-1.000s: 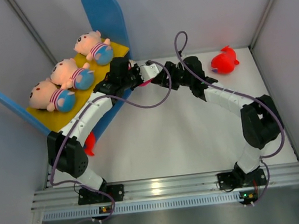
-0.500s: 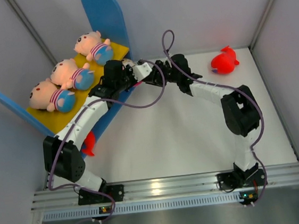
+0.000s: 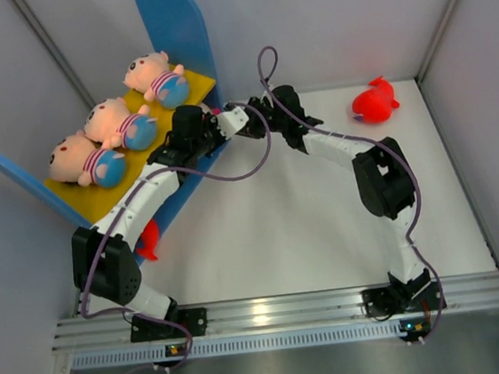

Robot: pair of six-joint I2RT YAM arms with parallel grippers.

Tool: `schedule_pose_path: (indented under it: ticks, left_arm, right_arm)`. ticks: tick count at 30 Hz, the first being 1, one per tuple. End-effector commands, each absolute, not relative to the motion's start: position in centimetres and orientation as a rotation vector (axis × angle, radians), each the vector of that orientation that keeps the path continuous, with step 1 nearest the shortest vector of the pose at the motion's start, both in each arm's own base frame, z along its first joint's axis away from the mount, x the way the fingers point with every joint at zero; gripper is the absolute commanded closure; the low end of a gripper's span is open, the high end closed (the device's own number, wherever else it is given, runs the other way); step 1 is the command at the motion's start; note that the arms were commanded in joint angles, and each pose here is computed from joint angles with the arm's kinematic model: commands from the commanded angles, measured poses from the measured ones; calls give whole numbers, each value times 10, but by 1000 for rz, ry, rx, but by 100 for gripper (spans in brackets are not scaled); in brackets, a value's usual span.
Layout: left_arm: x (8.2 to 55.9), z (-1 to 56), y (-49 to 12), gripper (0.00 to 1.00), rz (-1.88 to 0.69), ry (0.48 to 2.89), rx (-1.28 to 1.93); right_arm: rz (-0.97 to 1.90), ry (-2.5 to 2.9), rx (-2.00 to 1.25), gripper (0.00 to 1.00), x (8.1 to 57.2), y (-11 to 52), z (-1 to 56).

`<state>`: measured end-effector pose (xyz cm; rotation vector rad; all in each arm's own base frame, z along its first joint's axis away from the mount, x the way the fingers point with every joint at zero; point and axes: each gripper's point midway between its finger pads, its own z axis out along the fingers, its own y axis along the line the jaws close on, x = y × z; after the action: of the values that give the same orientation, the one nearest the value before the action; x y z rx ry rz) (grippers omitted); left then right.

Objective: Place and organize the stuffed toys onto the shelf

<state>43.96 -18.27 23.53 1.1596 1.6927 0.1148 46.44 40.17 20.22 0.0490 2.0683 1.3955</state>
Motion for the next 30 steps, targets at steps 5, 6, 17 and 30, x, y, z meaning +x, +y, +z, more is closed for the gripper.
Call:
schedule_pose_path:
  ticks: [5, 6, 17, 30]
  left_arm:
    - [447, 252, -177, 57, 142, 1708, 1059]
    - [448, 254, -176, 49, 143, 1708, 1049]
    - [424, 285, -186, 29, 21, 1678, 1035]
    - [380, 320, -177, 29, -87, 1732, 957]
  right_arm:
    - [1403, 1955, 84, 85, 491, 416, 229]
    - [1405, 1945, 90, 89, 496, 417, 232]
    - [1387, 1906, 123, 94, 519, 427, 226]
    - [1301, 1829, 207, 100, 525, 429, 246]
